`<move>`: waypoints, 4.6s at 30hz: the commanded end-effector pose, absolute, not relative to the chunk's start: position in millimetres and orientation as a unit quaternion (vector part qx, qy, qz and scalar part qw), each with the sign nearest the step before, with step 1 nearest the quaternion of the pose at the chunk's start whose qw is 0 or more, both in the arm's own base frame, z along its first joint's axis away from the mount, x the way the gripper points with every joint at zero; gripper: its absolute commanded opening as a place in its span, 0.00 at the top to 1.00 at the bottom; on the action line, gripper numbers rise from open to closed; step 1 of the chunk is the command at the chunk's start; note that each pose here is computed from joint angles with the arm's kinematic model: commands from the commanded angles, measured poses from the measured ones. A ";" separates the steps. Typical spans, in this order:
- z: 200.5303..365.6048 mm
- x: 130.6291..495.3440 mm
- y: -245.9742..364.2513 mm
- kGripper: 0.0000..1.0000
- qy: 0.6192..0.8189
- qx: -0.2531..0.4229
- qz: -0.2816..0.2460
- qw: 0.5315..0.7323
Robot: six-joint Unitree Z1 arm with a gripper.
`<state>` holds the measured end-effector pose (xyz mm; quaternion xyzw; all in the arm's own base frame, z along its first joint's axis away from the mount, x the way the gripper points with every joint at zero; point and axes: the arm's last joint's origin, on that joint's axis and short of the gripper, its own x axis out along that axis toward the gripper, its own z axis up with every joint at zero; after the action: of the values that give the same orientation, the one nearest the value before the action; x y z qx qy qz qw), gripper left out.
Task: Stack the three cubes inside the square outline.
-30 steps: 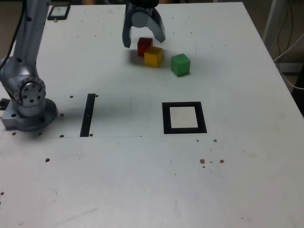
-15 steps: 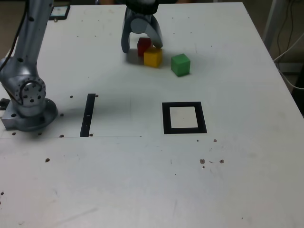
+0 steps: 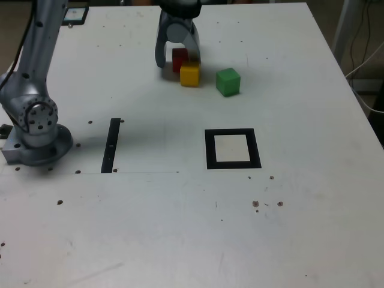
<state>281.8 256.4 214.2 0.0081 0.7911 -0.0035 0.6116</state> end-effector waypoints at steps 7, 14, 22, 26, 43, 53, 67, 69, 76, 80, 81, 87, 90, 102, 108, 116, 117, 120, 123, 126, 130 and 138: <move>219.3 287.2 253.6 0.83 0.772 0.013 -0.028 0.635; 221.3 286.7 252.9 0.86 0.769 0.014 -0.026 0.639; 225.5 287.5 252.8 0.88 0.765 0.017 -0.021 0.644; 238.1 285.8 246.6 0.89 0.760 0.025 -0.018 0.650; 333.0 290.7 116.4 0.92 0.716 0.093 -0.043 0.690; 301.5 291.5 12.3 0.90 0.726 0.108 -0.069 0.676; 266.8 330.9 -41.0 0.90 0.738 0.101 -0.088 0.661; 260.9 337.7 -43.0 0.90 0.740 0.099 -0.088 0.659; 245.9 352.3 -47.0 0.86 0.750 0.087 -0.091 0.650; 245.3 356.8 -48.2 0.83 0.748 0.080 -0.094 0.652; 244.7 357.5 -47.9 0.82 0.749 0.079 -0.093 0.651; 233.0 363.7 -45.2 0.64 0.762 0.075 -0.088 0.637; 229.0 365.1 -43.2 0.58 0.766 0.077 -0.084 0.633; 226.0 365.2 -30.7 0.37 0.770 0.082 -0.073 0.629; 226.7 365.0 -31.1 0.21 0.768 0.080 -0.079 0.630; 231.9 360.8 -29.4 0.05 0.766 0.079 -0.082 0.633; 235.3 358.5 -27.8 0.04 0.764 0.077 -0.080 0.636; 254.3 346.5 -17.0 0.01 0.752 0.072 -0.068 0.652; 276.0 331.5 2.0 0.01 0.737 0.065 -0.053 0.670; 292.9 315.1 30.3 0.01 0.729 0.056 -0.036 0.681; 303.5 297.4 73.2 0.01 0.732 0.047 -0.007 0.680; 304.0 284.8 128.7 0.00 0.744 0.059 0.038 0.664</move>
<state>286.1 120.6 307.8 0.0615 0.7393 0.0379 0.6695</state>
